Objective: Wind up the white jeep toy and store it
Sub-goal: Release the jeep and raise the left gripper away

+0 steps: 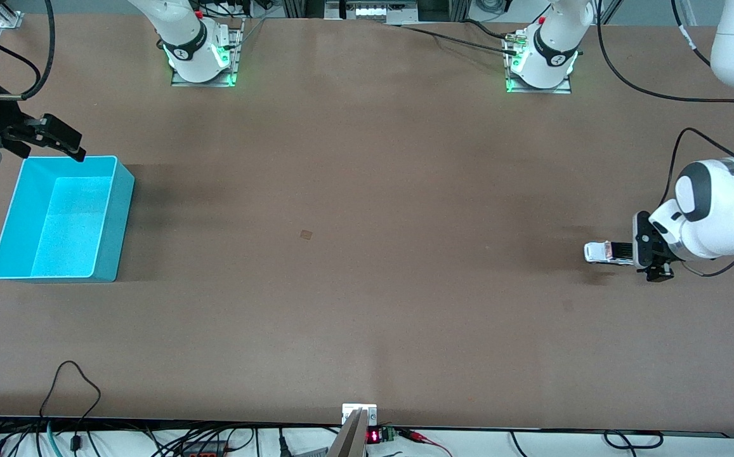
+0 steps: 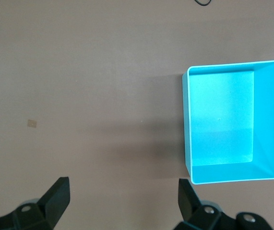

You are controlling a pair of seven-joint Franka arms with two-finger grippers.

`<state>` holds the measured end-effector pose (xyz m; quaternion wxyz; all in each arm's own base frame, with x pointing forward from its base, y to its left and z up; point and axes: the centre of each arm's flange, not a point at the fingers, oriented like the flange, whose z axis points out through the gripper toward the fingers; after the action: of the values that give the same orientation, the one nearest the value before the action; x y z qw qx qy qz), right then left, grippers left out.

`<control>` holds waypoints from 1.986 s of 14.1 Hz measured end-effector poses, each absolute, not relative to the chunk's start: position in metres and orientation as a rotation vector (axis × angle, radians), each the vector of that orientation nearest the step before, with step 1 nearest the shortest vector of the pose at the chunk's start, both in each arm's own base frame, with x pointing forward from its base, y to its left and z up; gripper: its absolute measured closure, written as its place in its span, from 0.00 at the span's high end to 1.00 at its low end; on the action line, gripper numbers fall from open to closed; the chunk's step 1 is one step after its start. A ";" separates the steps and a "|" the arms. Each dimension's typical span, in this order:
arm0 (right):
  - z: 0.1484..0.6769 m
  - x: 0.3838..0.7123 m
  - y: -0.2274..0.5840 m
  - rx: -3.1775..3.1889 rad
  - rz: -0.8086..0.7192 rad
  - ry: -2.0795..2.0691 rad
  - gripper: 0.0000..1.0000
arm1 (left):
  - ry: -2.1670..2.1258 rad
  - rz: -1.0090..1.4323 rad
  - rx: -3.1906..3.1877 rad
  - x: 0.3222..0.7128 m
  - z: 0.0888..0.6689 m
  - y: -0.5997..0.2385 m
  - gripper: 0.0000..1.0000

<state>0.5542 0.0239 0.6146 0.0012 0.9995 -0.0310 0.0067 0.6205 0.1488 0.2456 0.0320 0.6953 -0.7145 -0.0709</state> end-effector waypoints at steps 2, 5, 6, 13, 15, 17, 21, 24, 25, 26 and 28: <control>0.615 0.554 0.024 3.138 0.021 -0.097 1.00 | -2.103 -0.265 2.199 0.621 0.267 0.144 1.00; 0.615 0.554 0.024 3.138 0.021 -0.097 1.00 | -1.938 -0.335 2.292 0.624 0.305 0.119 1.00; 0.615 0.554 0.024 3.138 0.021 -0.097 1.00 | -1.873 -0.365 2.326 0.626 0.319 0.108 1.00; 0.615 0.554 0.024 3.138 0.021 -0.097 1.00 | -1.404 -0.435 2.666 0.640 0.424 0.048 1.00; 0.615 0.554 0.024 3.138 0.021 -0.097 1.00 | -1.262 -0.474 2.736 0.636 0.455 0.016 1.00; 0.615 0.554 0.024 3.138 0.021 -0.097 1.00 | -1.151 -0.475 2.814 0.631 0.484 -0.009 1.00; 0.615 0.554 0.024 3.138 0.021 -0.097 1.00 | -0.976 -0.411 2.981 0.611 0.536 -0.049 1.00; 0.615 0.554 0.024 3.138 0.021 -0.097 1.00 | -0.668 -0.332 3.091 0.592 0.570 -0.043 1.00; 0.614 0.554 0.024 3.138 0.020 -0.097 1.00 | -0.555 -0.298 3.131 0.585 0.578 -0.041 1.00; 0.614 0.554 0.024 3.137 0.018 -0.097 1.00 | -0.449 -0.252 3.164 0.578 0.586 -0.039 1.00; 0.613 0.554 0.024 3.137 0.016 -0.097 1.00 | -0.296 -0.136 3.204 0.568 0.598 -0.035 1.00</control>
<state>0.5541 0.0239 0.6132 0.0013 0.9995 -0.0310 0.0052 0.5684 -0.0348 0.5978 -0.0395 0.9941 -0.0917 -0.0421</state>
